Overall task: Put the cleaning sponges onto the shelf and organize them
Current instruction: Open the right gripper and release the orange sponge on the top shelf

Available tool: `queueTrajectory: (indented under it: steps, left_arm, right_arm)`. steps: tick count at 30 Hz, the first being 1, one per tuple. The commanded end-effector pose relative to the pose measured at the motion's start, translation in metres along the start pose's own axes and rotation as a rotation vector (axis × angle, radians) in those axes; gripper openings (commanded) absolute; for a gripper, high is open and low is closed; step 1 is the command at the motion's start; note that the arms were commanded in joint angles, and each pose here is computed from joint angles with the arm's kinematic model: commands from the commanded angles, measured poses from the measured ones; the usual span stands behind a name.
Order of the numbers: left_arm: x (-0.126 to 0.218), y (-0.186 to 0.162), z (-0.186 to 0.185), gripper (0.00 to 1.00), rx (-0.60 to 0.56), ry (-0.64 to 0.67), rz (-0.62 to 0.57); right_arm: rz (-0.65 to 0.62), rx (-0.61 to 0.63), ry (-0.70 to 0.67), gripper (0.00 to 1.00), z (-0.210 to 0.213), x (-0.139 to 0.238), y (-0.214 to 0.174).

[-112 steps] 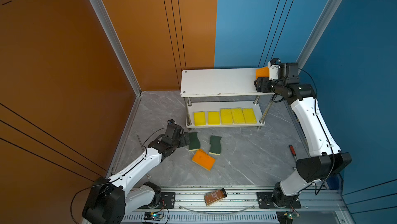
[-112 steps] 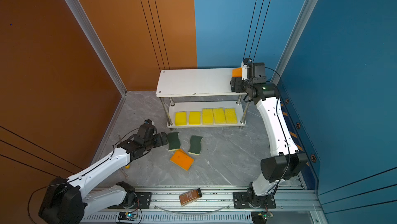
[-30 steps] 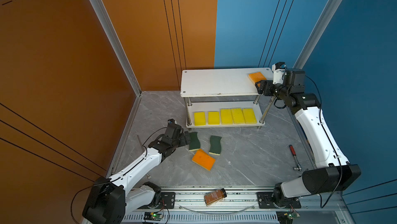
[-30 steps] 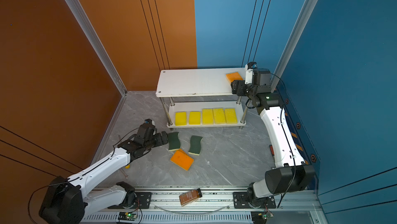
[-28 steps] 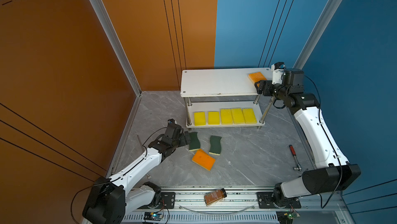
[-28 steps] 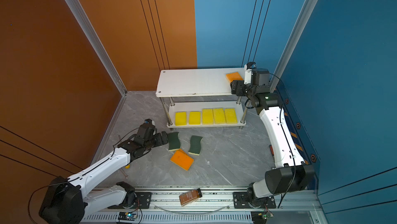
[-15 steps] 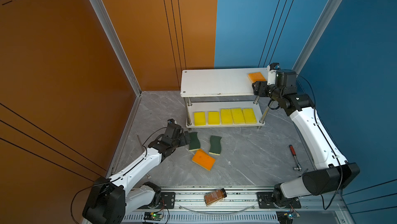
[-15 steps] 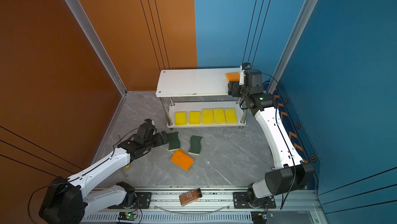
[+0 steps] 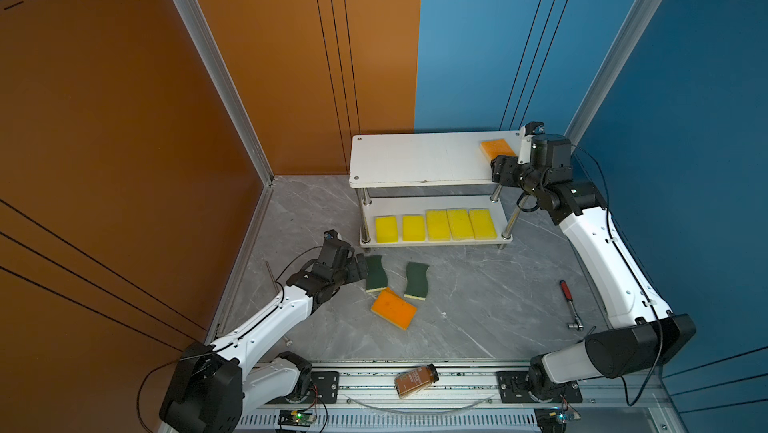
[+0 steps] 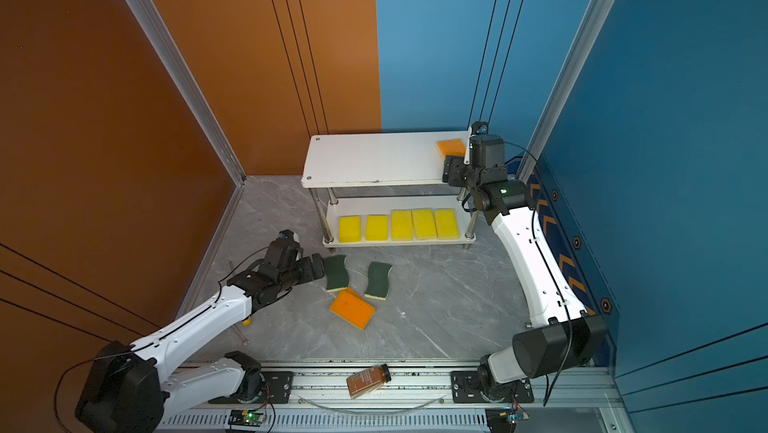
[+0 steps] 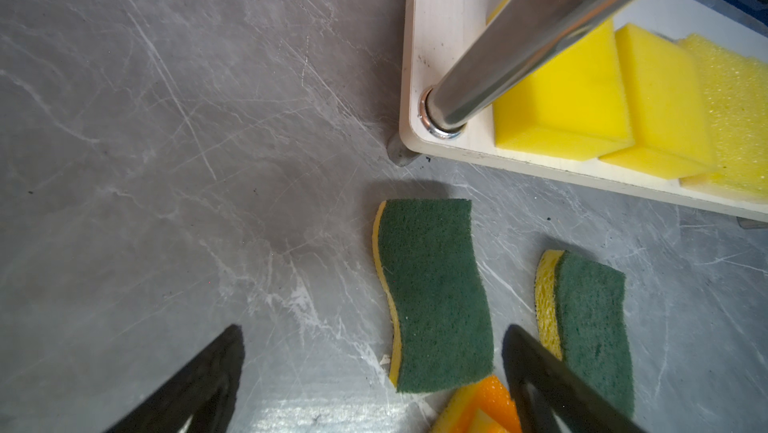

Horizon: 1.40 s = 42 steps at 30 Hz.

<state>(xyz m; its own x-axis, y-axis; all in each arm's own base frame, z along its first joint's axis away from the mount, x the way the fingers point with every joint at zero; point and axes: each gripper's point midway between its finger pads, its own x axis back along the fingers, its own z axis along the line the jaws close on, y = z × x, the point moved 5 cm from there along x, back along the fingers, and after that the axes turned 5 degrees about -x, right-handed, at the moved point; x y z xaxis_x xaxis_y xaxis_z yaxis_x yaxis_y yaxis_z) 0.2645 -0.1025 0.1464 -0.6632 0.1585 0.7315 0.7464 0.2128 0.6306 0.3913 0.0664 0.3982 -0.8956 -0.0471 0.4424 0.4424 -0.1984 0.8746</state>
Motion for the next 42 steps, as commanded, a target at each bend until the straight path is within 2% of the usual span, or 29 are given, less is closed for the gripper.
queueTrajectory:
  steps: [1,16,26,34,42]
  left_arm:
    - [0.002,-0.001,0.005,0.98,0.006,0.013,0.000]
    - [0.002,0.000,0.004,0.98,0.007,0.007,-0.001]
    - [0.001,-0.002,0.005,0.98,0.009,0.007,0.004]
    - [0.000,-0.003,0.005,0.98,0.010,0.004,0.004]
    - [0.000,-0.003,0.005,0.98,0.010,0.002,0.003]
  right_arm:
    - [0.028,-0.022,-0.006,0.80,0.002,-0.002,-0.007]
    - [0.039,-0.029,-0.004,0.77,0.012,-0.007,-0.014]
    - [0.030,-0.014,-0.004,0.80,0.010,-0.005,-0.010]
    - [0.009,-0.042,0.080,0.81,0.000,0.010,0.008]
    - [-0.015,-0.044,0.204,0.88,0.003,0.031,0.023]
